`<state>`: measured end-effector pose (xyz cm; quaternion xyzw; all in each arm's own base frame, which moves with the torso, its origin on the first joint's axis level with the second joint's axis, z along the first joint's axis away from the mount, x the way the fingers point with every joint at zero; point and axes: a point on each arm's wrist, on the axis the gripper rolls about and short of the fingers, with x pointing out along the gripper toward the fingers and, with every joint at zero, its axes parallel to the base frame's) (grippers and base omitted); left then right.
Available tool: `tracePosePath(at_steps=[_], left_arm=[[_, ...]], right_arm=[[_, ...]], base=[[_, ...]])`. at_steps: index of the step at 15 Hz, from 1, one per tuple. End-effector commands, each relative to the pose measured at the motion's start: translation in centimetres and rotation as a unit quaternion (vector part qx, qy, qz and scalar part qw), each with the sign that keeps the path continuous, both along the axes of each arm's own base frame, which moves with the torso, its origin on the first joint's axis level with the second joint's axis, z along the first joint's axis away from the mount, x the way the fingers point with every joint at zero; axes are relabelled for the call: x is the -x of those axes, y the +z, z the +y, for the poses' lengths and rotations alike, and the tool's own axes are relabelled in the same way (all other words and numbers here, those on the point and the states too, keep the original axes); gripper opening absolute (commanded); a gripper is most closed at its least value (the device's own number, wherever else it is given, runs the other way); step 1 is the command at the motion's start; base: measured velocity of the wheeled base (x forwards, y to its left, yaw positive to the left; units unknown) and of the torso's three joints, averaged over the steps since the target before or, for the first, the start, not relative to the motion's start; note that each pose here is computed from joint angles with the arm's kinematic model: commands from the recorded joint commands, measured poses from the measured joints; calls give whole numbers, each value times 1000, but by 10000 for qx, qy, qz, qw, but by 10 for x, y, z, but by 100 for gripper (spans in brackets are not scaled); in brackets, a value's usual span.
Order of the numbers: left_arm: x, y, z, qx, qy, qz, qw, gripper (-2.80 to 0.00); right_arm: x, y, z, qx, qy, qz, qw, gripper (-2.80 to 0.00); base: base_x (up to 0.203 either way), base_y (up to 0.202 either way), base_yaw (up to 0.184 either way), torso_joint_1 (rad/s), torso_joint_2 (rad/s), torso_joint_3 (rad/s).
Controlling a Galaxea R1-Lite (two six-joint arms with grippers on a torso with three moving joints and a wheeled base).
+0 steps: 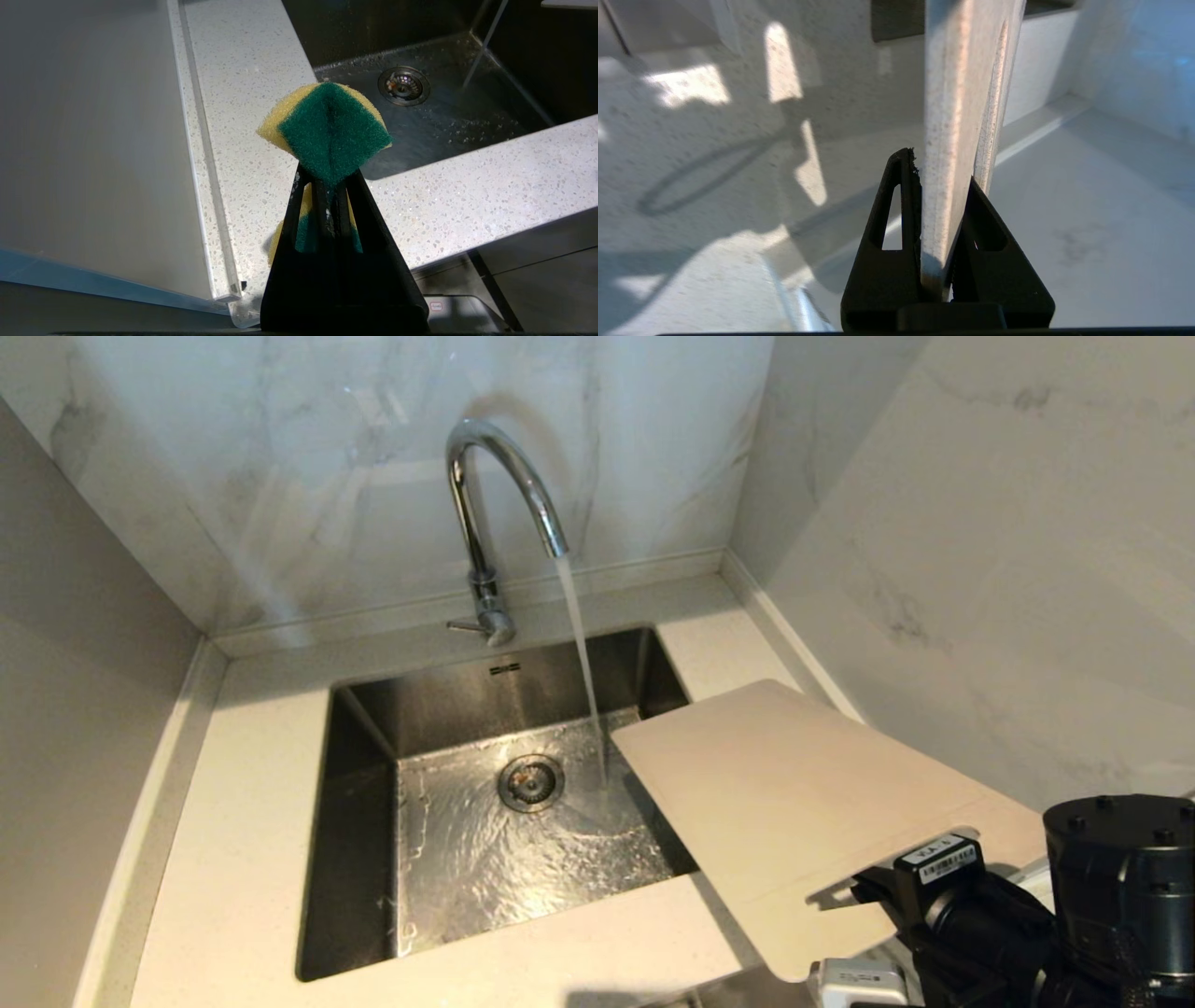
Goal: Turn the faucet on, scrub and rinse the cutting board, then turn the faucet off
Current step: Pick up the cutting board
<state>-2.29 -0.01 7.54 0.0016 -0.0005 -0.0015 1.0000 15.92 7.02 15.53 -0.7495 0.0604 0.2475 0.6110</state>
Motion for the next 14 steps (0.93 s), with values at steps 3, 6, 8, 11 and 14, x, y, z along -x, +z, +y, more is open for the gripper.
tracePosePath(at_steps=[3, 6, 8, 11, 14], left_arm=[[0, 0, 0, 1, -1, 4, 10000, -280], [0, 0, 0, 1, -1, 5, 10000, -280], [0, 0, 0, 1, -1, -4, 10000, -280], [0, 0, 0, -7, 3, 5, 10000, -280], [0, 0, 0, -22, 7, -10, 10000, -280]], right_arm=[[9, 14, -4, 100, 131, -446, 9989, -280], [10, 19, -5, 335, 253, -730, 9964, -280], [7, 23, -4, 274, 301, -803, 9959, -280], [8, 21, -3, 262, 474, -674, 9963, -280], [9, 15, -2, 222, 899, -230, 9954, -280]], base=[[0, 0, 0, 0, 0, 0], [0, 0, 0, 0, 0, 0], [0, 0, 0, 0, 0, 0], [0, 0, 0, 0, 0, 0], [0, 0, 0, 0, 0, 0]])
